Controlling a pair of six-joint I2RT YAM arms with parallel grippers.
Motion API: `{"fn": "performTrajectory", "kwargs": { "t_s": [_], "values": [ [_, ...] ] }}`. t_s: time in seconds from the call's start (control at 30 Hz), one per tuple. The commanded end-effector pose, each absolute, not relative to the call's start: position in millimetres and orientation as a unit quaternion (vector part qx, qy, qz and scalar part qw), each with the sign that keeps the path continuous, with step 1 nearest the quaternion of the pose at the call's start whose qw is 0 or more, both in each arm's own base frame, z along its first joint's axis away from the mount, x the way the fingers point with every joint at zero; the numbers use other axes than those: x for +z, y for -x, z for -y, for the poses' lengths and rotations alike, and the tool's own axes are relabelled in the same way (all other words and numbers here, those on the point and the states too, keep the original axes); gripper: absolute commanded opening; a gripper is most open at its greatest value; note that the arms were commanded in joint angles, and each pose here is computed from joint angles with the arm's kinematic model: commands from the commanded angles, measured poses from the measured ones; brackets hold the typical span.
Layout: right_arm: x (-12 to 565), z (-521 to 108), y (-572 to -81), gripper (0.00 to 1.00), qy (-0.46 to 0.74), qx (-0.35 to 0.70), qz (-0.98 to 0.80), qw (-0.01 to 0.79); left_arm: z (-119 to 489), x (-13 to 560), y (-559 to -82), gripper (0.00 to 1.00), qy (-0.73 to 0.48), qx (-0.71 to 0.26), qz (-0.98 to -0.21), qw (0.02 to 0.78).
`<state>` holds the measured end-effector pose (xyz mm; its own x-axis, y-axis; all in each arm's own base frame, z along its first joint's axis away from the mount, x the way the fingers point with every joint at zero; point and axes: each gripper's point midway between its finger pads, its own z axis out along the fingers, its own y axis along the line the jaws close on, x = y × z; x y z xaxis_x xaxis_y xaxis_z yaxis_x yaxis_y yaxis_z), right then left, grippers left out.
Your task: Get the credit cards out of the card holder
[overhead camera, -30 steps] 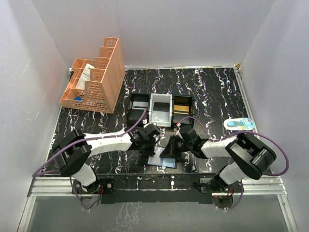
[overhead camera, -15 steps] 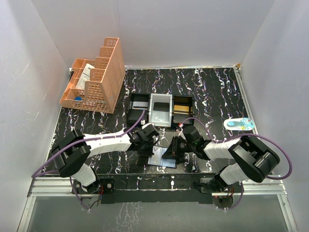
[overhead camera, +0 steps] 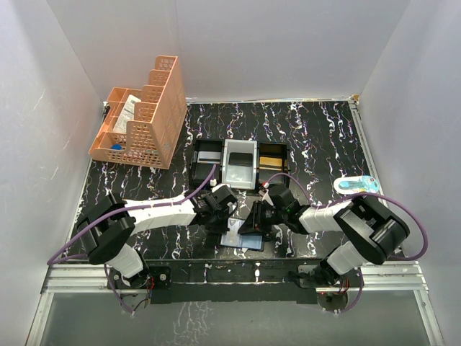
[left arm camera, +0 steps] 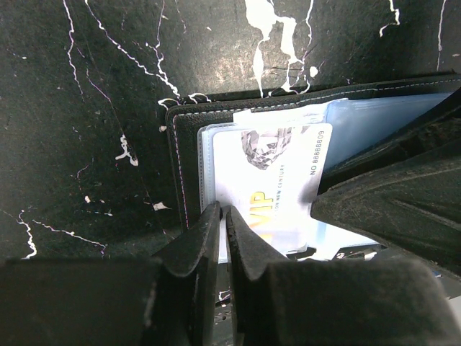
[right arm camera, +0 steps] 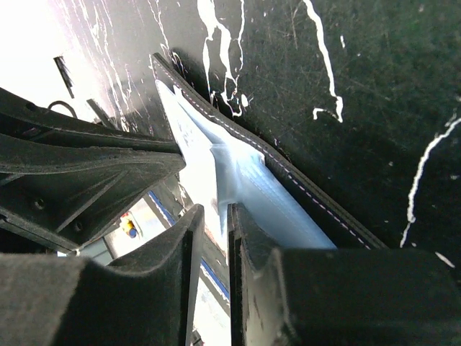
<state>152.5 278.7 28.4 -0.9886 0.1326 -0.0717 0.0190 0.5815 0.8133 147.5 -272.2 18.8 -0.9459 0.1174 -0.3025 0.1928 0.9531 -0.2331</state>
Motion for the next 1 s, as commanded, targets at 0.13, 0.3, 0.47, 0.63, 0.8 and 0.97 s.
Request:
{"fn": "performTrajectory", "kwargs": {
  "t_s": [0.13, 0.3, 0.47, 0.63, 0.8, 0.97],
  "values": [
    [39, -294, -159, 0.14, -0.022, 0.486, -0.87, 0.074, 248, 2, -137, 0.07, -0.086, -0.086, -0.985, 0.125],
    [42, -295, -161, 0.12, -0.023, 0.489, -0.869, 0.078, 251, 3, -137, 0.07, -0.087, -0.092, -0.984, 0.127],
    [43, -294, -158, 0.02, -0.019, 0.493, -0.867, 0.078, 250, 3, -137, 0.07, -0.085, -0.091, -0.984, 0.126],
    [46, -290, -156, 0.0, -0.005, 0.487, -0.869, 0.089, 247, 3, -136, 0.06, -0.083, -0.086, -0.985, 0.126],
    [50, -284, -153, 0.0, 0.007, 0.483, -0.871, 0.092, 245, 1, -136, 0.06, -0.082, -0.084, -0.985, 0.125],
    [53, -278, -150, 0.0, 0.011, 0.486, -0.87, 0.089, 245, 0, -136, 0.06, -0.081, -0.082, -0.985, 0.125]
  ]
}}
